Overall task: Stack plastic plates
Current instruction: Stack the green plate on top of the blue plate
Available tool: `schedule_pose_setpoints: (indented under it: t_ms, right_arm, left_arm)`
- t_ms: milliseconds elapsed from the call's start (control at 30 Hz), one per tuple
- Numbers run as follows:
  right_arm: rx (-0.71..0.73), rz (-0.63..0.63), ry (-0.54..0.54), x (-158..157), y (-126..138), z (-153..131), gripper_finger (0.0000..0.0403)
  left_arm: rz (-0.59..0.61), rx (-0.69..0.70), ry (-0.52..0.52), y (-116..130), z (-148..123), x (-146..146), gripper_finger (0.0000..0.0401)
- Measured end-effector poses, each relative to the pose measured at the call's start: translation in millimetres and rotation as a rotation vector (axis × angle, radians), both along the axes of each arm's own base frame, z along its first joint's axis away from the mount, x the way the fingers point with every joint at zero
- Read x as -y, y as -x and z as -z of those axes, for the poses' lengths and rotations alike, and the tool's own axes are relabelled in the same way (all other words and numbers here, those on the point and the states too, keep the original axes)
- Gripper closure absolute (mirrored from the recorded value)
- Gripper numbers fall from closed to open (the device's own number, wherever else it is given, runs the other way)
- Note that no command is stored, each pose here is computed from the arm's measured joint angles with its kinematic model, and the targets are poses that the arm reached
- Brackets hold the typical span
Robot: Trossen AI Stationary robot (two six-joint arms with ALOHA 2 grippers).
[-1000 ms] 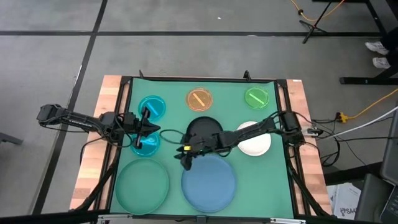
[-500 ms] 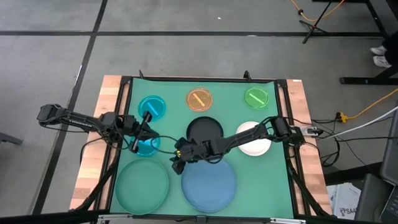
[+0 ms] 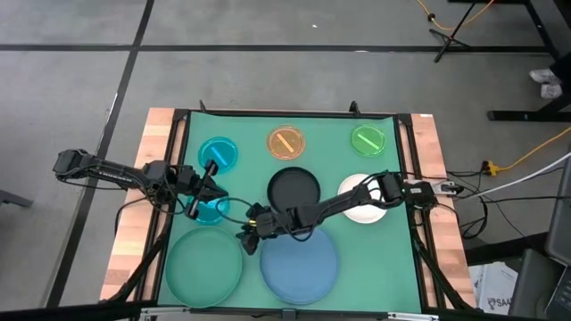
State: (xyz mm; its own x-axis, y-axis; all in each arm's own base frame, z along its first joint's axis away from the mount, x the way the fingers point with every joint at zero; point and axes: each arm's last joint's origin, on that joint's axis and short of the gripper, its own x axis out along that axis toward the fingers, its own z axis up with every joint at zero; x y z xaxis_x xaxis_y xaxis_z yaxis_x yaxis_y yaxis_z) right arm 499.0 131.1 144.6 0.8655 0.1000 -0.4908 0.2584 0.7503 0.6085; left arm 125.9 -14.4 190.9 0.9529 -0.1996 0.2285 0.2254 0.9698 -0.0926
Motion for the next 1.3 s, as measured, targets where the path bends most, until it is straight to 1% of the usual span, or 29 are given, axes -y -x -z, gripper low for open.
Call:
schedule_pose_setpoints:
  t_ms: [200,300,433,567,633,700,767,900,1000,1100,1300]
  right_arm:
    - [0.027,-0.004,-0.023,-4,-4,13,0.0227]
    - [0.085,-0.008,-0.036,-9,-7,19,0.0227]
    - [0.082,-0.004,-0.043,-10,-9,27,0.0227]
    - [0.109,-0.023,-0.047,-17,-21,28,0.0227]
    - [0.076,-0.055,-0.046,-23,-28,30,0.0227]
    - [-0.007,-0.067,-0.007,-24,-33,35,0.0227]
    - [-0.078,-0.053,0.034,-24,-34,34,0.0227]
    - [-0.112,-0.049,0.095,-23,-36,28,0.0227]
    - [-0.113,-0.052,0.107,-23,-37,26,0.0230]
    - [-0.116,-0.067,0.118,-23,-37,26,0.0254]
    - [-0.116,-0.066,0.123,-23,-37,26,0.0345]
  left_arm:
    - [-0.011,0.001,0.000,0,0,0,0.0397]
    - [-0.028,0.000,0.004,0,0,-1,0.0397]
    - [-0.028,0.000,0.004,0,0,-1,0.0397]
    - [-0.028,0.000,0.004,0,0,-1,0.0397]
    - [-0.028,0.000,0.004,0,0,-1,0.0397]
    - [-0.028,0.000,0.004,0,0,-1,0.0397]
    - [-0.027,0.000,0.004,0,0,-1,0.0397]
    - [-0.027,-0.004,0.003,0,0,-1,0.0397]
    - [-0.027,-0.005,0.003,0,0,-1,0.0397]
    - [-0.027,-0.007,0.003,0,1,-1,0.0397]
    - [-0.026,-0.012,0.003,0,1,-1,0.0397]
